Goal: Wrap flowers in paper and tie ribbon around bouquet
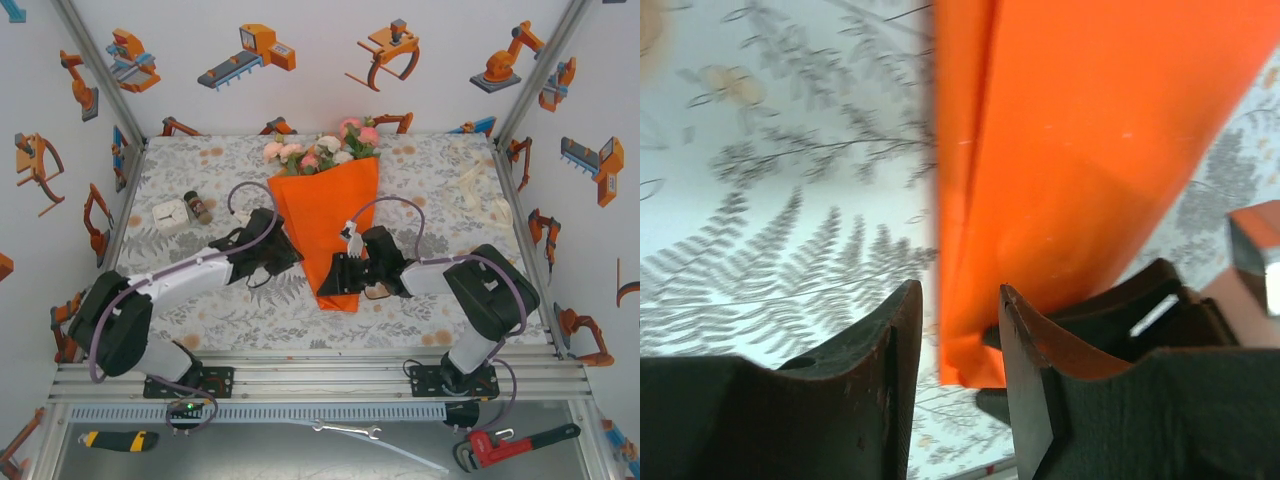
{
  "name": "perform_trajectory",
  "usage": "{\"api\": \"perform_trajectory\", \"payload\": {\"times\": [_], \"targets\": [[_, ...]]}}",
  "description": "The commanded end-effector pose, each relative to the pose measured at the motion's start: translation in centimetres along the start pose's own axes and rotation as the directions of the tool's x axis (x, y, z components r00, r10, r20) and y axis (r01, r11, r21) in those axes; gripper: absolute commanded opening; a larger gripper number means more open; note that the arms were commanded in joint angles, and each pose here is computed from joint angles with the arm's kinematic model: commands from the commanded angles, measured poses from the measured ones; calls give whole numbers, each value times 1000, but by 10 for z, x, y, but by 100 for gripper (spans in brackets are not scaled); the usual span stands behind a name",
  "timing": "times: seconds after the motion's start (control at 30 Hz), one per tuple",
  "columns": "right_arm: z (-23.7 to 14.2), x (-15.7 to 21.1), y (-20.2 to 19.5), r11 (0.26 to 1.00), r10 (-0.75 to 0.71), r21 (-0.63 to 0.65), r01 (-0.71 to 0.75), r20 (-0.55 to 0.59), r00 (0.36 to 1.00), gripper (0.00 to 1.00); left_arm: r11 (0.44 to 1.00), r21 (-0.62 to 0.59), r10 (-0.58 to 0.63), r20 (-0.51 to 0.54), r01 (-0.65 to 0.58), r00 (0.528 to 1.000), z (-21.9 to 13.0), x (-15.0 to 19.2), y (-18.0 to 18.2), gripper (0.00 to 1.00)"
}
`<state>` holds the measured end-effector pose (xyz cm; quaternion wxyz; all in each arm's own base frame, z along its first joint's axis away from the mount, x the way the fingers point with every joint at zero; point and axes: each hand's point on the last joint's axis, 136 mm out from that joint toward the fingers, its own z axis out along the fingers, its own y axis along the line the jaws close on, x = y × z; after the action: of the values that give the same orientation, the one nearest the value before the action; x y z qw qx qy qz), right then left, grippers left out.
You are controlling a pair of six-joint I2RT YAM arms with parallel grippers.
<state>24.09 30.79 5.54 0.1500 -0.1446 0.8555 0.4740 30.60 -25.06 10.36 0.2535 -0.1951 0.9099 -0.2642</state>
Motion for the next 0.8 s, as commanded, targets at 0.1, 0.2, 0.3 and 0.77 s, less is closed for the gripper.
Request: {"api": "perform_trajectory", "payload": {"times": [0.1,0.2,0.3,0.77], "targets": [[-4,-4,4,1000,-20,14,20,25,999,49,998,69,4,-74,1,997,55,6,-32,37],[-13,-7,12,1000,-27,2,27,49,998,49,999,35,15,-113,-11,993,73,17,-23,32],[-24,-18,20,999,-41,3,41,103,994,49,1000,-20,17,-134,-20,991,80,25,-5,29],[-79,-139,-78,972,110,153,-181,386,916,49,988,-143,38,-111,-53,993,64,33,32,28]]}}
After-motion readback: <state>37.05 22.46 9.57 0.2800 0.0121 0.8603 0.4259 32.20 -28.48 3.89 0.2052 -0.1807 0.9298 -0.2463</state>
